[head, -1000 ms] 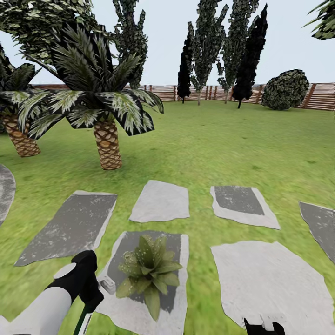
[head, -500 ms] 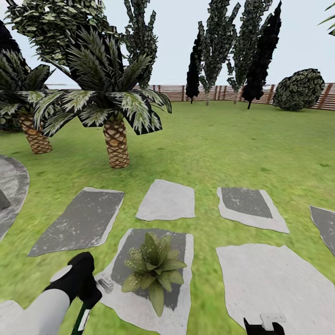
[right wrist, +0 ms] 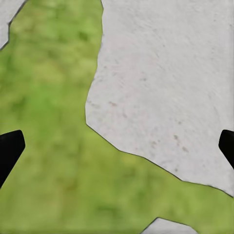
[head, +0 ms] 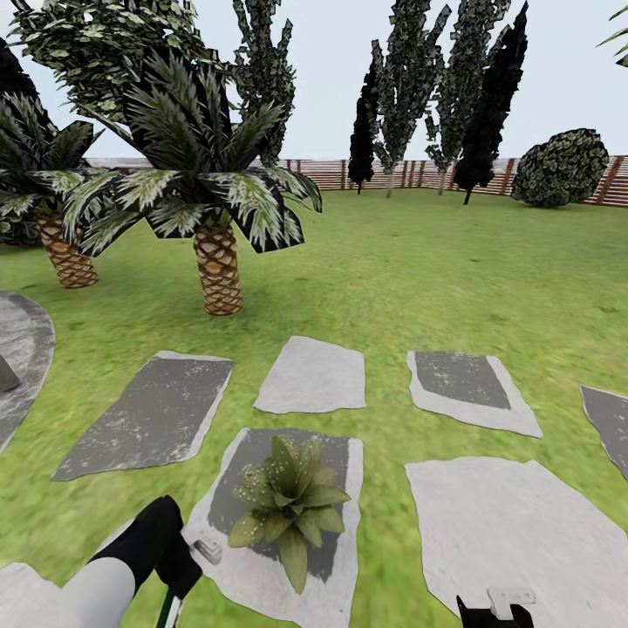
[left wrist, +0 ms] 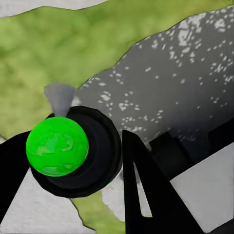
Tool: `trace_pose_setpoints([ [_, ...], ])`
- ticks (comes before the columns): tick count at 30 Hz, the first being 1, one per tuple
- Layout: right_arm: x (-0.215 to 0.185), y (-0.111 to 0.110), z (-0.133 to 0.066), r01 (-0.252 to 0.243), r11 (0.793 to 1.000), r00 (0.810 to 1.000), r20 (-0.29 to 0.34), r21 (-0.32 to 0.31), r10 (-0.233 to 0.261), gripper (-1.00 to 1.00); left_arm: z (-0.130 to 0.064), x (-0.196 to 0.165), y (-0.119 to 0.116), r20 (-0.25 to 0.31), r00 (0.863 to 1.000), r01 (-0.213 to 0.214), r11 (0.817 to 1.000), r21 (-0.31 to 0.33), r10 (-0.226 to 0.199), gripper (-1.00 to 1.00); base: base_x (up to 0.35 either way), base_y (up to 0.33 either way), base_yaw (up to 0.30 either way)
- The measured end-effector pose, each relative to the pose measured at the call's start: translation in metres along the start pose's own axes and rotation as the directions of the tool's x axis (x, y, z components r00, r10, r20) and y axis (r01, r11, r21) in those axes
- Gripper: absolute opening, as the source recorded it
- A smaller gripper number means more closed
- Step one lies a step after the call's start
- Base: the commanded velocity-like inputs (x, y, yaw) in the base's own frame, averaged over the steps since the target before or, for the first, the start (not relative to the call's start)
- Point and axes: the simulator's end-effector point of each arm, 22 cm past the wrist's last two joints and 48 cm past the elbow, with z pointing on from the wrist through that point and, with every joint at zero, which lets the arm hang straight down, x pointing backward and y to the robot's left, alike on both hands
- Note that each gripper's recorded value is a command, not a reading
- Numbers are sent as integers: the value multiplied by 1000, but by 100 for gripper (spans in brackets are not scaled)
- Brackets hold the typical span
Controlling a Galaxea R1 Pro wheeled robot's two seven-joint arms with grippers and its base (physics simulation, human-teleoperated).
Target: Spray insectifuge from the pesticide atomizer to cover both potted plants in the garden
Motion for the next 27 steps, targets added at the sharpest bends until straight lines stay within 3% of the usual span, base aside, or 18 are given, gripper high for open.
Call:
trace_pose_setpoints([
  [3,0,0,0,0,1000,1000,0,0,0,100,3,-2,-2,40,998,40,999,30,-41,-100,0,0,0],
  [5,0,1,0,0,1000,1000,0,-1,0,100,5,-6,-1,93,995,40,999,37,-43,-100,0,0,36],
  [7,0,2,0,-1,1000,1000,0,-2,1,100,7,-10,-1,114,993,36,999,20,-38,-100,0,0,224],
  [13,0,2,0,-2,1000,1000,0,-3,2,100,13,-2,3,105,994,42,999,-2,-42,-100,0,0,247],
  [18,0,0,0,0,1000,1000,0,0,0,100,14,-5,0,107,994,34,999,-5,-34,-100,0,-8,27],
  [27,1,1,0,1,1000,1000,-2,-2,-1,100,14,-7,-1,112,993,36,999,-7,-35,-100,1,-214,5],
])
